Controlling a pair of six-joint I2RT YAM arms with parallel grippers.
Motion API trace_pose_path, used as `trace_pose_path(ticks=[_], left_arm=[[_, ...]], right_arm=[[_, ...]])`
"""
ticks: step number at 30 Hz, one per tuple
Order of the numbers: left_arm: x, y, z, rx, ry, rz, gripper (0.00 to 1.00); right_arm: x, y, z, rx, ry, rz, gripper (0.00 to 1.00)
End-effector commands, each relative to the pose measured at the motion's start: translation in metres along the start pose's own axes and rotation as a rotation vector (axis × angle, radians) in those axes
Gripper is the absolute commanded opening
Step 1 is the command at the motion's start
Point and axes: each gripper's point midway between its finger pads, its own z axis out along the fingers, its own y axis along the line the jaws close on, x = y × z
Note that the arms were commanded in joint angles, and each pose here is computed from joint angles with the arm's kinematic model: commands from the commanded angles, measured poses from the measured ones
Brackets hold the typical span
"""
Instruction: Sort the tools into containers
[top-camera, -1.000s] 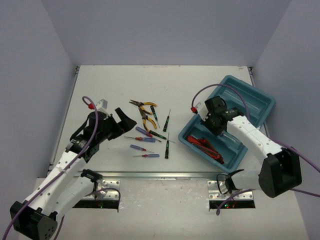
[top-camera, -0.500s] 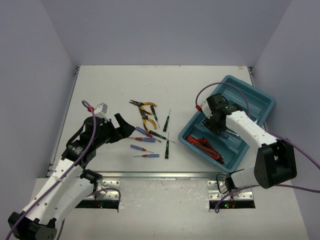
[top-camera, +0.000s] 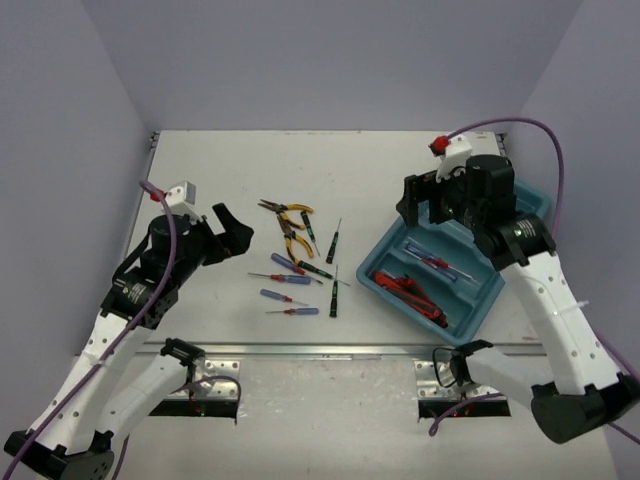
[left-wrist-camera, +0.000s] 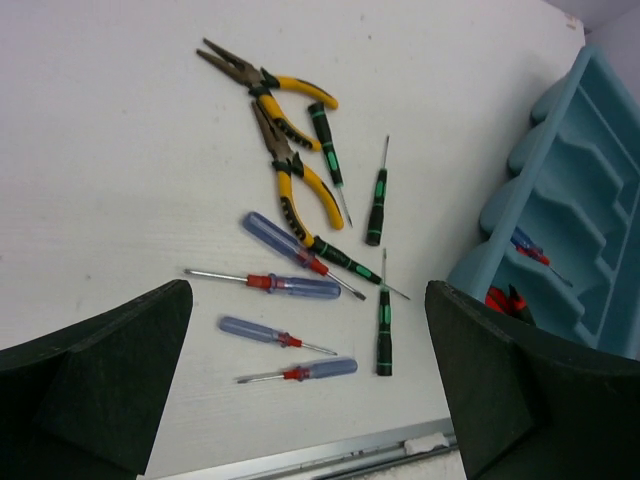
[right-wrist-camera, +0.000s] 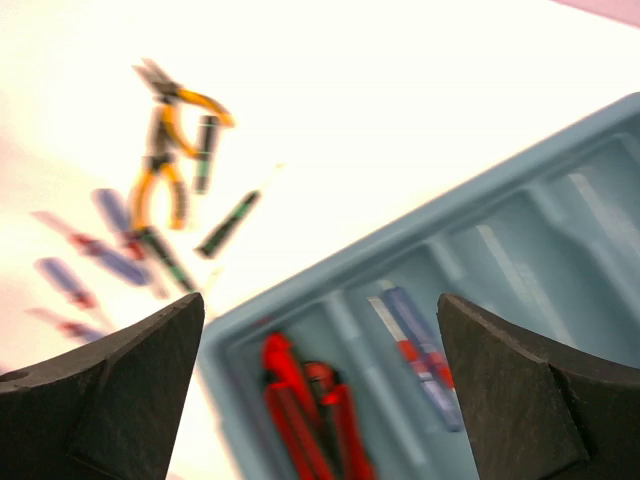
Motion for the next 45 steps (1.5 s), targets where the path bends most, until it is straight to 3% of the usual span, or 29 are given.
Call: trace_pose_path(ticks=[1, 2, 4, 7, 8, 11, 14, 18, 22, 28, 41, 45], left_arm=[[-0.023, 0.018, -0.006, -0.111, -0.087, 0.078, 1.0], [-0.025, 0.022, -0.005, -0.13, -0.097, 0.085, 1.0], [-0.027, 0.028, -0.003, -0.169, -0.1, 0.086, 1.0], [-0.031, 0.046, -0.001, -0.268, -0.132, 0.074, 1.0], [-0.03, 0.055, 0.0, -0.313, -0.148, 0.068, 1.0], [-0.028, 0.066, 0.001, -0.36, -0.176, 0.031, 1.0], [-0.036, 0.069, -0.008, -0.374, -0.229, 0.01, 1.0], [-0.044, 0.073, -0.024, -0.375, -0.301, -0.032, 1.0], [-0.05, 0.073, -0.036, -0.357, -0.357, -0.062, 1.0], [-0.045, 0.065, -0.026, -0.318, -0.317, -0.03, 1.0], [-0.041, 0.06, -0.02, -0.293, -0.286, 0.0, 1.0], [-0.041, 0.06, -0.019, -0.29, -0.285, 0.001, 1.0]], right_arm=[[-0.015, 0.069, -0.019, -0.357, -0.184, 0.194, 0.99], [-0.018, 0.084, -0.023, -0.452, -0.239, 0.189, 0.99], [-0.008, 0.094, -0.016, -0.508, -0.18, 0.261, 0.99], [0.015, 0.111, 0.002, -0.528, 0.041, 0.323, 0.99], [0.016, 0.112, 0.008, -0.486, 0.073, 0.275, 0.99], [0.076, 0.137, 0.037, -0.31, 0.301, -0.079, 0.99], [0.101, 0.158, 0.051, -0.316, 0.401, -0.295, 0.96], [0.13, 0.208, 0.062, -0.467, 0.483, -0.463, 0.71], [0.158, 0.237, 0.081, -0.517, 0.485, -0.671, 0.65], [0.193, 0.272, 0.106, -0.584, 0.516, -0.81, 0.6], [0.226, 0.295, 0.127, -0.608, 0.562, -0.84, 0.47], [0.238, 0.292, 0.122, -0.603, 0.616, -0.857, 0.38]])
